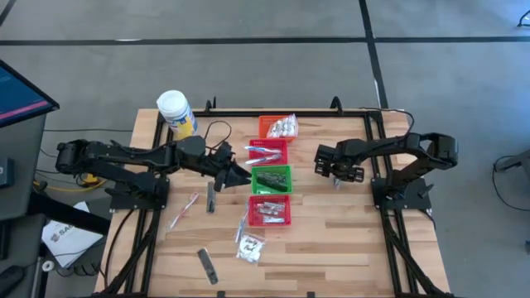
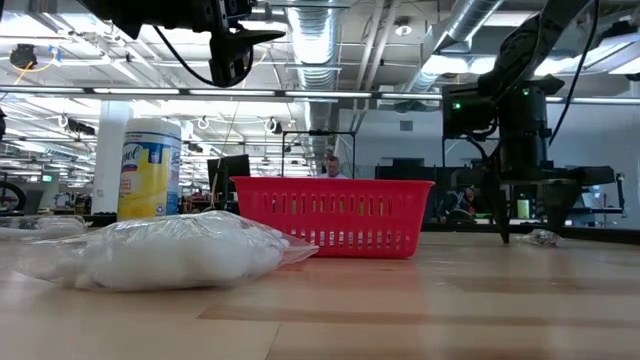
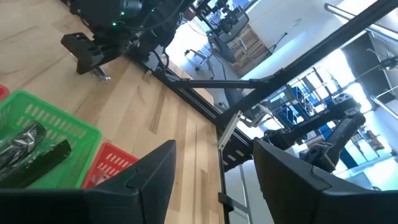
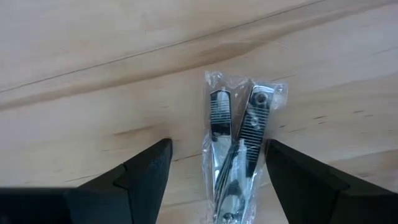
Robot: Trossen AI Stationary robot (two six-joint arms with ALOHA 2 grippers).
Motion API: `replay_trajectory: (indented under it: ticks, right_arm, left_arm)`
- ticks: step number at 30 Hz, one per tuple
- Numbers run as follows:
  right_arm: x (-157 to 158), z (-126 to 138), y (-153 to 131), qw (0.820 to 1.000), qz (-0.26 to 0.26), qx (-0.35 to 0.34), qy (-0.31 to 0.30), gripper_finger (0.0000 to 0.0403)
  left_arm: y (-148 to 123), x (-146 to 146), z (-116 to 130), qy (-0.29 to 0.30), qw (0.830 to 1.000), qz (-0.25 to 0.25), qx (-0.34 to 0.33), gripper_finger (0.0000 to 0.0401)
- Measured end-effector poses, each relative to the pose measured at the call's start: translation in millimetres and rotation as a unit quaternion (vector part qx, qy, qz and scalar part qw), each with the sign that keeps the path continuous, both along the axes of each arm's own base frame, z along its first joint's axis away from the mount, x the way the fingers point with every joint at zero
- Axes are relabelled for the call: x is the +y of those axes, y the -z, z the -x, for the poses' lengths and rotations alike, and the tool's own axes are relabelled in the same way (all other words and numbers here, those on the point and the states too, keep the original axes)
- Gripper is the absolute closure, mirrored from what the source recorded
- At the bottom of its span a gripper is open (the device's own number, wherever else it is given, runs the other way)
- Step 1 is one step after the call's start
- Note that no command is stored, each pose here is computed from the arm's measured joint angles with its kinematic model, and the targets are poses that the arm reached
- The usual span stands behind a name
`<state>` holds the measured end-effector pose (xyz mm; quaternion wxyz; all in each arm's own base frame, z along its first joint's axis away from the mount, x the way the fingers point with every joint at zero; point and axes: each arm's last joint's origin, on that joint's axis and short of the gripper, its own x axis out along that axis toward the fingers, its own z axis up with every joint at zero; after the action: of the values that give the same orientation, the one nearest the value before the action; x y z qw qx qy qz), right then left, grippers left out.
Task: Pick & Place Travel size toiletries
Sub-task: Put the silver nail clipper into the bottom red basket
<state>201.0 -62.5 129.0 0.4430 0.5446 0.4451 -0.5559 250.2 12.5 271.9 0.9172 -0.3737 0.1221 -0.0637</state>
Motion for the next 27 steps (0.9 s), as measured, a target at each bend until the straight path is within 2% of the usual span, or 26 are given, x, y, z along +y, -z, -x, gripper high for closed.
replay_trajectory:
  ticks: [8, 11, 20, 27]
  right_arm:
    - [0.8, -0.4, 0.5, 1.0, 0.0, -0.001, -0.006, 0.0153]
    - [1.6, -1.1, 0.6, 1.0, 0.0, -0.003, -0.013, 0.0175]
    - [6.0, -4.8, 1.1, 0.999, 0.007, -0.013, -0.03, 0.0273]
    - [8.8, -5.8, 1.3, 0.999, 0.012, -0.013, -0.039, 0.0294]
  left_arm:
    - [-0.2, 0.1, 0.0, -0.001, 1.0, 0.0, -0.001, 0.0192]
    - [-0.6, 0.1, -0.1, -0.001, 1.0, 0.0, -0.003, 0.0192]
    - [-0.8, 0.2, -0.1, -0.002, 1.0, 0.0, -0.004, 0.0192]
    - [-0.8, 0.2, -0.1, -0.001, 1.0, -0.001, -0.004, 0.0192]
